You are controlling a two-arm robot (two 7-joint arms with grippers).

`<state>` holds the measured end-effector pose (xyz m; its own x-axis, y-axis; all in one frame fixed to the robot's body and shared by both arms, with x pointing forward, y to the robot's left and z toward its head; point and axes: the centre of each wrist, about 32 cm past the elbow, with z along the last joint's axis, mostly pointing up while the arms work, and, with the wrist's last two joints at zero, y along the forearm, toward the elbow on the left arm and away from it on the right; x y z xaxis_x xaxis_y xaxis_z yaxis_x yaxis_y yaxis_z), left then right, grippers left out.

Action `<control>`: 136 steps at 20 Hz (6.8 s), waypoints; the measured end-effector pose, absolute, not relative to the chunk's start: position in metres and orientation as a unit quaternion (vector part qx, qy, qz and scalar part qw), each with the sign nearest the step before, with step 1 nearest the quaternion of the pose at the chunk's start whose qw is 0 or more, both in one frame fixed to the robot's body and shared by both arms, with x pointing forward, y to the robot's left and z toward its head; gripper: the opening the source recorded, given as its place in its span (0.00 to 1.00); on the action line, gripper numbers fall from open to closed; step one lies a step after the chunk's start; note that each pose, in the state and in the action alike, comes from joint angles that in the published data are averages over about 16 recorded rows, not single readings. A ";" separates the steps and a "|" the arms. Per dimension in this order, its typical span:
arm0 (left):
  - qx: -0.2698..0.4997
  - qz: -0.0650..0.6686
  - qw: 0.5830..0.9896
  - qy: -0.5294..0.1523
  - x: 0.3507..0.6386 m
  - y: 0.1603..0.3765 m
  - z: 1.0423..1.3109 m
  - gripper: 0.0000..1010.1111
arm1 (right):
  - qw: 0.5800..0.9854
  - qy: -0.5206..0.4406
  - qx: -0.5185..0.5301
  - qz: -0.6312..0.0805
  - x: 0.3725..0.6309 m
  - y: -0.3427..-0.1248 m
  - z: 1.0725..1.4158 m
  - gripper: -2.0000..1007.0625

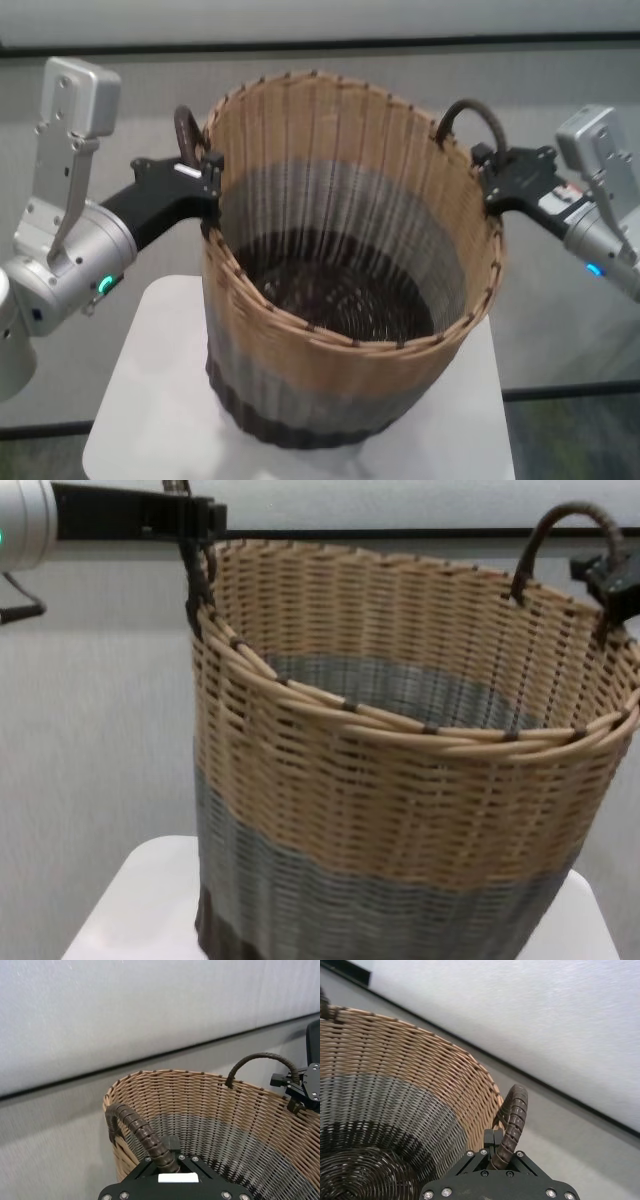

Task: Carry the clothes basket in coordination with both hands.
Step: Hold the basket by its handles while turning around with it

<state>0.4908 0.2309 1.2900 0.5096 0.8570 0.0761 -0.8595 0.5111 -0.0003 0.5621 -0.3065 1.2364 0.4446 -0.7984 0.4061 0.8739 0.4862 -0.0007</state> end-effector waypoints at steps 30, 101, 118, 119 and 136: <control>-0.014 0.504 0.859 -0.092 0.487 0.230 1.295 0.00 | 0.810 -0.183 0.003 -0.557 0.559 -0.311 1.248 0.01; -0.005 0.506 0.857 -0.099 0.487 0.230 1.295 0.00 | 0.811 -0.180 0.010 -0.556 0.559 -0.310 1.247 0.01; -0.005 0.506 0.857 -0.099 0.487 0.230 1.295 0.00 | 0.811 -0.180 0.010 -0.556 0.559 -0.310 1.247 0.01; -0.005 0.506 0.857 -0.099 0.487 0.230 1.295 0.00 | 0.811 -0.180 0.010 -0.556 0.559 -0.310 1.247 0.01; -0.005 0.506 0.857 -0.099 0.487 0.230 1.295 0.00 | 0.811 -0.180 0.010 -0.556 0.559 -0.310 1.247 0.01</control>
<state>0.4870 0.2299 1.2951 0.4675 0.8686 0.1644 -0.8665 0.4871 -0.1090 0.5594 -0.3104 1.2468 0.3165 -0.9060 0.2811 0.8990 0.3811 0.2159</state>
